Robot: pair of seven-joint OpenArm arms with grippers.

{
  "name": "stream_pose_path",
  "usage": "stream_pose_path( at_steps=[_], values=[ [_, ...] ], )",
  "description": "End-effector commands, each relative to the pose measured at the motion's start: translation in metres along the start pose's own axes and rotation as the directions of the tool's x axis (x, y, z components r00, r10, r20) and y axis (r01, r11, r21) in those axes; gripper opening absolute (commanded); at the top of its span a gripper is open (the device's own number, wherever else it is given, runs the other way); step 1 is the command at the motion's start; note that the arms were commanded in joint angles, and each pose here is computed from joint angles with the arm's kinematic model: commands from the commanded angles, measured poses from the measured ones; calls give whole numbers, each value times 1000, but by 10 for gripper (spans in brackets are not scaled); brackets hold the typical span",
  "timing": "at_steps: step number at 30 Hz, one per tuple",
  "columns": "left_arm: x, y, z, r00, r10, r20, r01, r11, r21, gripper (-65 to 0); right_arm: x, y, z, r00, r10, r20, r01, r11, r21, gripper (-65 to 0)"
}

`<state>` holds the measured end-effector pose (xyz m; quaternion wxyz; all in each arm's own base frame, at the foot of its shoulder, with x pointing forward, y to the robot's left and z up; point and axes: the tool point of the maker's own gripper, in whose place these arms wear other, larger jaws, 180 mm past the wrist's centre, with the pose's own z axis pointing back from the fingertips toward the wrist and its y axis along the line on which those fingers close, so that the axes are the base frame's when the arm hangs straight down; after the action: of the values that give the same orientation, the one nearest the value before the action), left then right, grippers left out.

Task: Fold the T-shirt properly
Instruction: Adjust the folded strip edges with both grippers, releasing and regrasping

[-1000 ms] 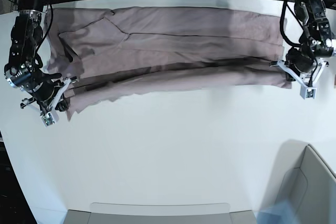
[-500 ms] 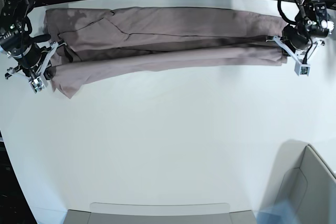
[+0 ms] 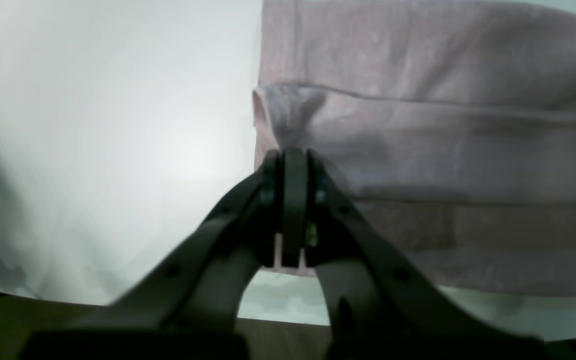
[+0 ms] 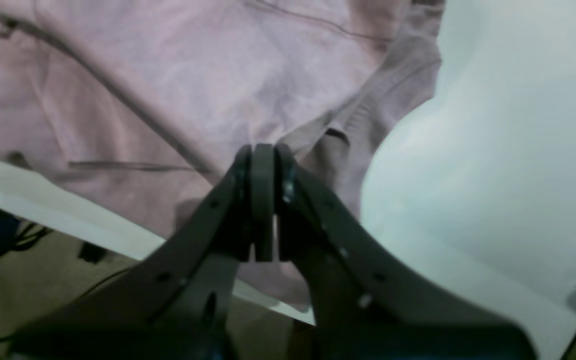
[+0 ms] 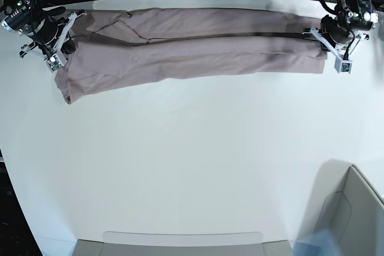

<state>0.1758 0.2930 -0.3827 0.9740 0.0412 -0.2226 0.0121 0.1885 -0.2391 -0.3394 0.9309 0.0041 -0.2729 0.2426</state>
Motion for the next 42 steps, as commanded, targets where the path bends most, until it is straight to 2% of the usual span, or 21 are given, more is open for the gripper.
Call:
stream_pose_path(
  at_steps=[1, 2, 4, 5, 7, 9, 14, 20, 23, 26, 29, 33, 36, 38, 40, 42],
  values=[
    [7, 3, 4, 1000, 2, 27, -2, 1000, 13, -650, 7, -4, 4, 1000, 20, 24, -19, 1000, -11, -650],
    [7, 2, 3, 1000, 6, 27, -6, 1000, 12, -603, 8, -3, 3, 999, 22, 25, -21, 1000, -8, -648],
    [6, 1, 3, 999, 8, 32, -9, 1000, 10, -500, 8, -1, 2, 999, 24, 23, -24, 1000, 0, -536],
    [6, 1, 4, 999, 9, 32, -9, 1000, 11, -468, 8, -1, 2, 999, 24, 23, -24, 1000, 0, -481],
    [0, 1, 4, 1000, 7, 18, -8, 1000, 11, -461, 7, 0, 2, 999, 23, 22, -23, 1000, 3, -403],
    [3, 2, 4, 999, 7, 37, -7, 1000, 12, -460, 7, -1, 1, 1000, 20, 22, -20, 1000, 2, -377],
    [4, 2, 2, 999, 13, 39, -14, 1000, 8, -454, 13, 1, -7, 999, 11, 34, -12, 1000, 29, -376],
    [5, 11, -21, 997, 72, 10, -72, 997, 1, -444, 16, 14, -15, 999, 44, 27, -46, 996, 73, -376],
    [3, -1, -26, 992, 127, 3, -126, 989, -75, -443, 13, 13, -18, 999, 33, 18, -34, 996, 77, -376],
    [-10, -10, -35, 975, 218, -46, -222, 962, -158, -443, 15, 8, -21, 1000, 25, 19, -26, 997, 70, -376],
    [-35, -5, -50, 955, 278, -107, -292, 944, -155, -445, 10, 4, -24, 1000, 10, 4, -10, 998, 69, -376],
    [-68, -19, -65, 944, 268, -192, -300, 940, -163, -447, 5, -1, -24, 1000, 12, -14, -11, 998, 68, -376],
    [-87, -22, -72, 929, 279, -242, -321, 934, -156, -508, 12, -3, -26, 1000, 6, 20, -8, 998, 66, -376],
    [-101, -8, -77, 904, 334, -267, -374, 920, -115, -636, 14, -2, -27, 999, -1, 35, -1, 998, 69, -376],
    [-99, 5, -82, 887, 385, -255, -419, 903, -94, -650, 16, -2, -27, 999, -6, 47, 3, 998, 69, -376],
    [-96, 14, -82, 899, 371, -233, -407, 904, -129, -650, 17, -4, -26, 999, -8, 50, 4, 998, 64, -376]
  ],
)
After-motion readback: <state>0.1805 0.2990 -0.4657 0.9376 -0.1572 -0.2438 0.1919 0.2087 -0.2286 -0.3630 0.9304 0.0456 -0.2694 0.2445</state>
